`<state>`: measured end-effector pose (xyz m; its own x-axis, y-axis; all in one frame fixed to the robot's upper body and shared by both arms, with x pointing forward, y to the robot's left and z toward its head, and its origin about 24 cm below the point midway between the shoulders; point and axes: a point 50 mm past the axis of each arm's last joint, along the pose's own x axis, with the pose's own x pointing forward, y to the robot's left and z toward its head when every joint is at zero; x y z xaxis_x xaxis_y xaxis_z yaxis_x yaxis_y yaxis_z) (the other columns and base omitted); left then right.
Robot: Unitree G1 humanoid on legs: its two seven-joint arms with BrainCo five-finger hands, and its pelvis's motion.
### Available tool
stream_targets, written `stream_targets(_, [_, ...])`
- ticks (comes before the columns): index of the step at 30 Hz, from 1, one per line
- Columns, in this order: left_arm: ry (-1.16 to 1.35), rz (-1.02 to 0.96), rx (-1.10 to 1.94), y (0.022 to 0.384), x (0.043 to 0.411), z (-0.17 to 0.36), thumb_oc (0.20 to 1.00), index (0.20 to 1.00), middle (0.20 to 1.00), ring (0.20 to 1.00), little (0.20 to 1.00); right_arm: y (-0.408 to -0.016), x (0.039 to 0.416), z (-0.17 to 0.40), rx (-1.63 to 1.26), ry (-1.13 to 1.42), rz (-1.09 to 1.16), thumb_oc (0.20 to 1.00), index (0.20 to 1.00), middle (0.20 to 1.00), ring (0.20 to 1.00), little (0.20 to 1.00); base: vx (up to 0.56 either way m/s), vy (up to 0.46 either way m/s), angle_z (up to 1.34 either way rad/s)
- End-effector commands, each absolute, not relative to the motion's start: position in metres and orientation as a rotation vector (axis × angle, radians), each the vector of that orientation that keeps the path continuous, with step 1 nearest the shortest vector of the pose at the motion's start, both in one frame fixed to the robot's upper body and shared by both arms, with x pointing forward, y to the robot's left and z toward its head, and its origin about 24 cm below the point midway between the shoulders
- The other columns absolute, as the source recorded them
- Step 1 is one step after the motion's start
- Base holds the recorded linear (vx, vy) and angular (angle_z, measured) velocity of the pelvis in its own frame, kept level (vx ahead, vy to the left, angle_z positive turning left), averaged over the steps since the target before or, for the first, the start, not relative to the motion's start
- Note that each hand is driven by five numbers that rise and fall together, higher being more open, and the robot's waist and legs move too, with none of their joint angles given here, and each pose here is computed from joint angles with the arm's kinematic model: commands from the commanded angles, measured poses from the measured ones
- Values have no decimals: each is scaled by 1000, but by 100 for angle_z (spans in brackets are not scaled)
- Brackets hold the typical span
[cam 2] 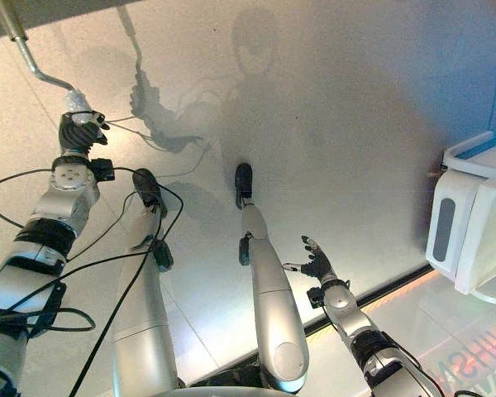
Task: Raise the hospital bed
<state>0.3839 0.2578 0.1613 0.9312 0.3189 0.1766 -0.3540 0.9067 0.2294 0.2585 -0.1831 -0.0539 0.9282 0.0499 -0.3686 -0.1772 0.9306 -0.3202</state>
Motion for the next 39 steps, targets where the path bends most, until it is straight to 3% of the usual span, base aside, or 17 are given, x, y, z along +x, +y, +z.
stream_targets(1, [-238, 110, 313, 203, 386, 165, 200, 200, 200, 200, 200, -196, 258, -51, -430, 368, 115, 1000, 1000, 1000, 1000, 1000, -37, -169, -13])
stream_targets(10, [-400, -58, 162, 162, 372, 189, 200, 200, 200, 200, 200, -207, 251, -53, -451, 378, 90, 1000, 1000, 1000, 1000, 1000, -20, -154, -5])
stream_targets(16, [-538, -194, 35, 158, 328, 201, 200, 200, 200, 200, 200, -226, 235, -61, -454, 427, 17, 1000, 1000, 1000, 1000, 1000, -18, -103, 1])
stream_targets(22, [-617, -225, -21, 171, 294, 207, 200, 200, 200, 200, 200, -241, 225, -66, -453, 458, -31, 1000, 1000, 1000, 1000, 1000, -20, -9, 1])
stream_targets(29, [-569, -154, 59, 214, 255, 189, 200, 200, 200, 200, 200, -252, 206, -75, -445, 515, -66, 1000, 1000, 1000, 1000, 1000, 8, 53, 12])
stream_targets(39, [-468, 55, 120, 253, 255, 164, 200, 200, 200, 200, 200, -249, 203, -80, -442, 534, -43, 1000, 1000, 1000, 1000, 1000, 32, 111, 12])
